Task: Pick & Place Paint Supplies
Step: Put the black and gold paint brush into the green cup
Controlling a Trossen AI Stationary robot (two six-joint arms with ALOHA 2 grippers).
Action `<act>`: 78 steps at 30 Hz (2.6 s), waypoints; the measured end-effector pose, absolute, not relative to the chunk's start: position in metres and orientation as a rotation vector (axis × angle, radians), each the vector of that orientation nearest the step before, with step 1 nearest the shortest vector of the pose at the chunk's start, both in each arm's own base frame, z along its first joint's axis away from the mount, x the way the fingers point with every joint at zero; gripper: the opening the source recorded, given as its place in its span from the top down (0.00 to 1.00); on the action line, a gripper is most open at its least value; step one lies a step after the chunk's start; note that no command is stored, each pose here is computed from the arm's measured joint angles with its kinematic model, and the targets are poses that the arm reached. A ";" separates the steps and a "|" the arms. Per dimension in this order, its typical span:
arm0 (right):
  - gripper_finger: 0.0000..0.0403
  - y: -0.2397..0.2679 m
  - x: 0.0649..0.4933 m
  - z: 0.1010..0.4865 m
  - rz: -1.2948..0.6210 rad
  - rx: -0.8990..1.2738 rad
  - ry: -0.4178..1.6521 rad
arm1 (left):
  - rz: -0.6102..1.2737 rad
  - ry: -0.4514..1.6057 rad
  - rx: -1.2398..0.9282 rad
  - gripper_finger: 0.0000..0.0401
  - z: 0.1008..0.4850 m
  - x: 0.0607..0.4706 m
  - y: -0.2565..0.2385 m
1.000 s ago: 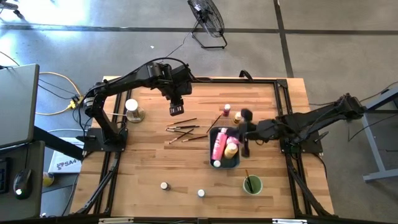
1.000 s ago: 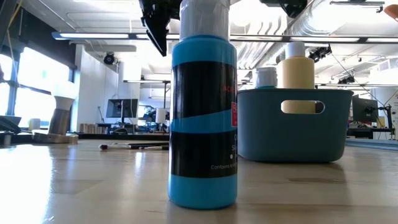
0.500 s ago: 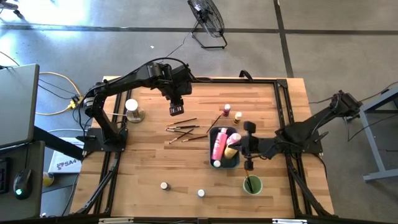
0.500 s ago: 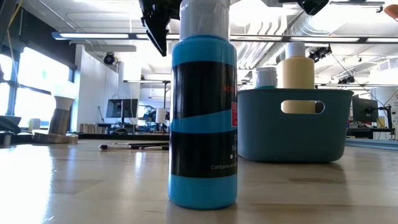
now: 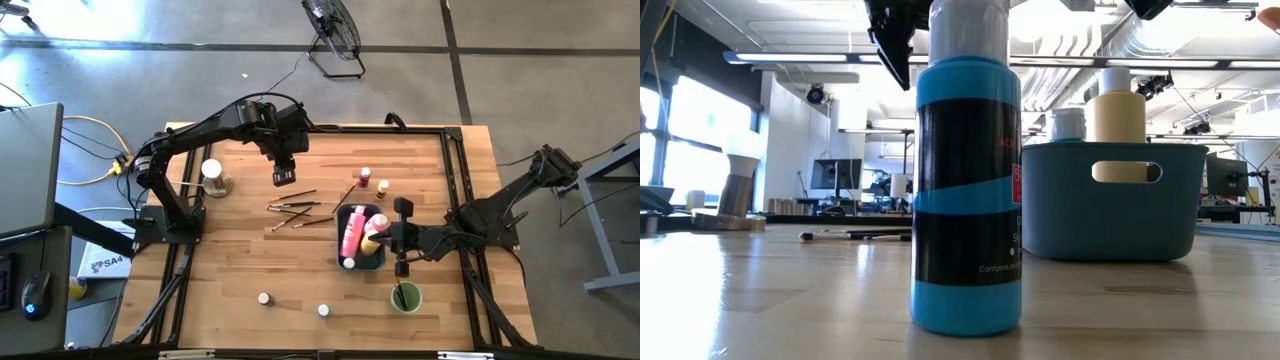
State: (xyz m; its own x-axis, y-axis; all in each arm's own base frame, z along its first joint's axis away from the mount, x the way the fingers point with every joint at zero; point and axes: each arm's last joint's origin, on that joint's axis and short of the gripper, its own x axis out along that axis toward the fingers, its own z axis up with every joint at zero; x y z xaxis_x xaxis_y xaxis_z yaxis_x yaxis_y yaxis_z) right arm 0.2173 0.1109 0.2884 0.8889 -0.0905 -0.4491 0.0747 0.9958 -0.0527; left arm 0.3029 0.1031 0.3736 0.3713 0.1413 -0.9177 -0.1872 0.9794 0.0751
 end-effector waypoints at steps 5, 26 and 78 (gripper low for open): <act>0.99 0.112 0.217 0.288 -0.082 -0.036 0.469 | 0.199 1.126 -0.005 0.59 0.376 0.307 0.105; 0.99 0.123 0.204 0.284 -0.173 0.028 0.474 | 0.002 0.865 -0.115 0.59 0.256 0.306 0.089; 0.99 0.120 0.222 0.290 -0.249 -0.192 0.362 | 0.086 0.146 0.061 0.59 0.259 0.154 0.022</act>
State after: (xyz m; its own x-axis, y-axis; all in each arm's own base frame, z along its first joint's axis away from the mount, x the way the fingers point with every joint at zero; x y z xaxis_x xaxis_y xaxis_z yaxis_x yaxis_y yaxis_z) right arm 0.2222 0.1205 0.2897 0.9052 -0.2739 -0.3249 0.2058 0.9515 -0.2287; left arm 0.1540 0.0224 0.2592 0.9857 0.0899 -0.1423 -0.0810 0.9945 0.0670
